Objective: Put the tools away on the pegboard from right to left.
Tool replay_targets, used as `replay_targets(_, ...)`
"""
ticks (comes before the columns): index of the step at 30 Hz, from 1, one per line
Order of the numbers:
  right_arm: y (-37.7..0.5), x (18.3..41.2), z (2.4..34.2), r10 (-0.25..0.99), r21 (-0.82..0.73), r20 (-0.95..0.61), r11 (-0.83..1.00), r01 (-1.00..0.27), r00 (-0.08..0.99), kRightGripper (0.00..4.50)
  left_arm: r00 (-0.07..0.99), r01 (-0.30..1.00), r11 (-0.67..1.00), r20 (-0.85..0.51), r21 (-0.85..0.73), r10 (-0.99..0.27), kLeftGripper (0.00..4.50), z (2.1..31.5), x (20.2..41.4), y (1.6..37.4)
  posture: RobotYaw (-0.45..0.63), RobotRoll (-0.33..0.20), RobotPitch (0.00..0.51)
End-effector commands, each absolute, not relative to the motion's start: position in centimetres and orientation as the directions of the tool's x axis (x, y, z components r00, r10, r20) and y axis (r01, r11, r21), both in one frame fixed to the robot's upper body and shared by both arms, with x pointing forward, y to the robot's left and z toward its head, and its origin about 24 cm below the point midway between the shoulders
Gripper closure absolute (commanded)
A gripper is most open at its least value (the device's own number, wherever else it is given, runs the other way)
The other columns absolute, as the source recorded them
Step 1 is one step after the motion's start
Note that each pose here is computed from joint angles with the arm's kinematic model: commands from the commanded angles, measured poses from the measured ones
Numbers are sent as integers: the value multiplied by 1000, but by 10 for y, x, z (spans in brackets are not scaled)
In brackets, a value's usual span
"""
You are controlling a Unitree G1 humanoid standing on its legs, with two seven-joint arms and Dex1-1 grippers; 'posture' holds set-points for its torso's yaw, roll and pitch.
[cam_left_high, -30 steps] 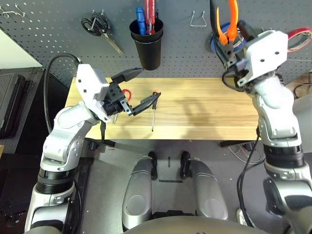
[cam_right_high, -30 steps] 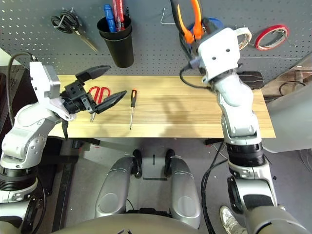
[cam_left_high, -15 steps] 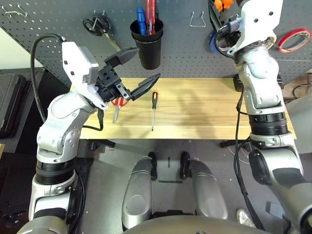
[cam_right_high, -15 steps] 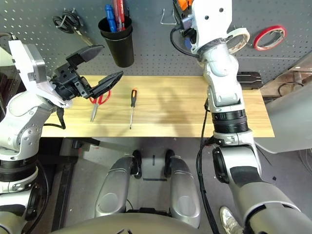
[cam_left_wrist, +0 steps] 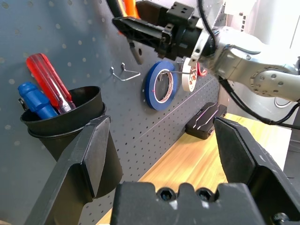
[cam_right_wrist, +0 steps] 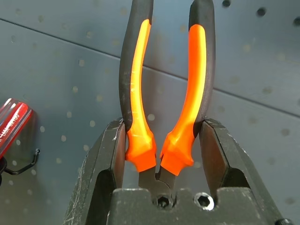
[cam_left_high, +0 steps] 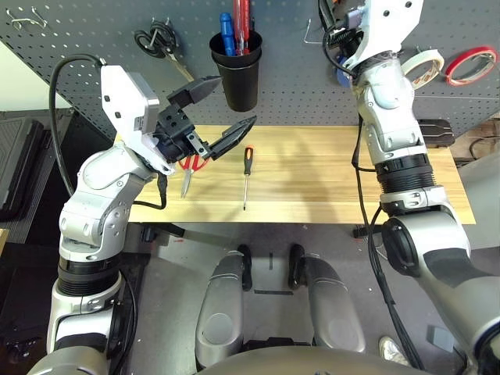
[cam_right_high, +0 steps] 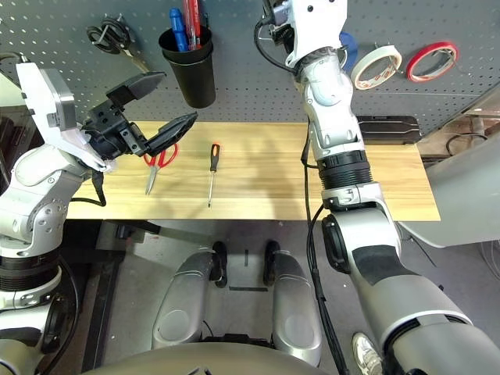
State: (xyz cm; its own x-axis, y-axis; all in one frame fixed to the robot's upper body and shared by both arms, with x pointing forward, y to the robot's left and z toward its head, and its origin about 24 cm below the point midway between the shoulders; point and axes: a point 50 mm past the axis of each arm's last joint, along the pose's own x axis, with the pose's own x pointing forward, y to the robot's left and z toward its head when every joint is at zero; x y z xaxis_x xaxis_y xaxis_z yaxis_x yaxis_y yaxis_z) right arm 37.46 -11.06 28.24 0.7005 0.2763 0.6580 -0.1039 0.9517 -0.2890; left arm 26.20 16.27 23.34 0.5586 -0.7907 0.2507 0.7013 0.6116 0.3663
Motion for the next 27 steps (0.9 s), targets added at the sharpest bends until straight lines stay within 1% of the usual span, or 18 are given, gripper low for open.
replay_targets(1,-107,377,287,271,-281,682,955,-98,679,2012,546,705,599,248,379,-800,0,235,257,160,167,0,262)
replay_targets(8,-107,389,269,258,-271,629,957,-104,733,2012,549,704,600,244,379,-799,0,234,256,159,175,0,266)
replay_targets(12,-106,393,256,276,-275,584,952,-134,763,2012,551,704,600,241,379,-799,0,234,256,159,175,0,269)
replay_targets(14,-105,393,252,283,-276,579,951,-143,765,1292,550,706,598,237,380,-800,0,232,255,159,173,0,270)
replay_targets(15,-105,393,251,285,-277,578,950,-145,765,1803,550,706,597,236,380,-801,0,232,255,158,171,0,271)
replay_targets(17,-105,393,249,289,-274,573,949,-153,767,1957,549,708,595,235,380,-802,0,232,256,158,170,0,270)
replay_targets(18,-106,392,248,290,-274,570,949,-155,769,1957,548,708,595,234,380,-803,0,232,256,158,169,0,270)
replay_targets(20,-107,392,248,287,-275,575,950,-149,766,1225,548,709,593,233,381,-804,0,232,256,158,168,0,270)
replay_targets(21,-107,391,249,289,-278,580,949,-149,762,985,547,710,592,232,381,-804,0,232,256,158,165,0,269)
replay_targets(23,-110,382,257,295,-296,653,947,-124,698,282,546,711,590,228,382,-806,0,231,256,157,164,0,268)
replay_targets(24,-110,377,261,303,-310,686,944,-111,662,39,545,712,589,227,383,-807,0,231,256,157,164,0,268)
replay_targets(27,-111,363,271,342,-359,744,929,-89,574,39,545,712,588,226,383,-808,0,230,256,157,163,0,268)
